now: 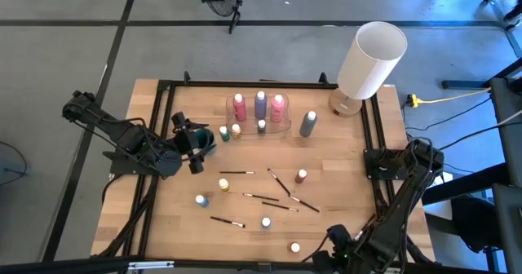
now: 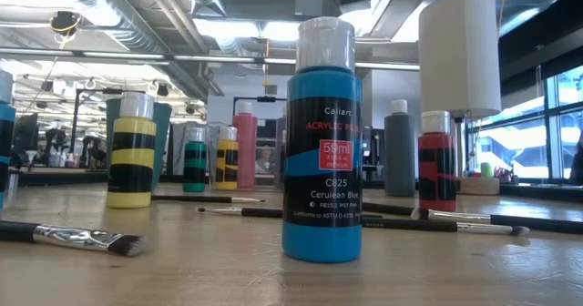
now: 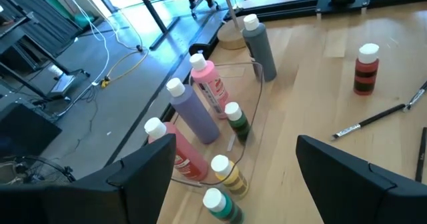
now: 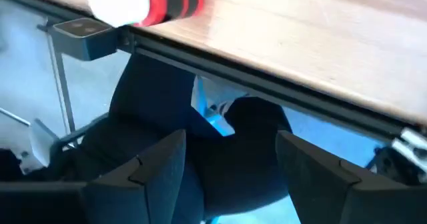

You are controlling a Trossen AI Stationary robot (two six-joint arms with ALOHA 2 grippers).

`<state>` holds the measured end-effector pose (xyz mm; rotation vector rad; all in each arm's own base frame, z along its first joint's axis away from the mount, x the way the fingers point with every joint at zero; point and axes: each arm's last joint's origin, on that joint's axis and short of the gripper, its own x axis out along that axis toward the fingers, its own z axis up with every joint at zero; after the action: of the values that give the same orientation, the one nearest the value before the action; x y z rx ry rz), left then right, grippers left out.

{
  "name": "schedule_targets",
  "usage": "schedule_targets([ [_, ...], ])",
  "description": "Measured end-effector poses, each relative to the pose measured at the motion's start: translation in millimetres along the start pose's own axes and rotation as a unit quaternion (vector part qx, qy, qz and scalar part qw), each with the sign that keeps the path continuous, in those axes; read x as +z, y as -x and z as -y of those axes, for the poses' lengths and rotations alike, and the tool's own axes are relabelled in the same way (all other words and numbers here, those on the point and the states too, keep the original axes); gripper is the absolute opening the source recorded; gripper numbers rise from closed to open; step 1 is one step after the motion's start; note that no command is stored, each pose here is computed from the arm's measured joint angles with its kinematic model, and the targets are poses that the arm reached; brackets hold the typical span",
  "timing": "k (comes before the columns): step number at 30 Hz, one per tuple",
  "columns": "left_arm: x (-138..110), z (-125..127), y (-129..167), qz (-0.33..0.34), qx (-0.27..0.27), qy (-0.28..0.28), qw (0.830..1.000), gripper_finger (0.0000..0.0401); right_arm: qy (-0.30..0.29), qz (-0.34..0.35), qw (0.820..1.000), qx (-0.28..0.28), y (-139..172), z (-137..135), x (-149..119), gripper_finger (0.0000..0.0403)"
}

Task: Pick & Place Paint Supplies
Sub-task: Put the black paint brush into the green cup

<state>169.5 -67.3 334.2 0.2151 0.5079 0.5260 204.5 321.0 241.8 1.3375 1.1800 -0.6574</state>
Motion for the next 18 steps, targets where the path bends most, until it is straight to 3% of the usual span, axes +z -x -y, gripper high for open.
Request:
schedule_targets([
  [5,0,0,0,0.000,0.000,0.000,1.000,0.0306,-0.079,-0.010,0.993,-0.083,-8,8,3,0.0236],
  [9,0,0,0,0.000,-0.001,0.000,1.000,0.0306,-0.093,-0.005,0.985,-0.146,-13,14,7,0.0236],
  [18,0,1,0,-0.008,-0.022,0.000,1.000,0.0306,-0.078,0.047,0.983,-0.157,-16,24,8,0.0236],
])
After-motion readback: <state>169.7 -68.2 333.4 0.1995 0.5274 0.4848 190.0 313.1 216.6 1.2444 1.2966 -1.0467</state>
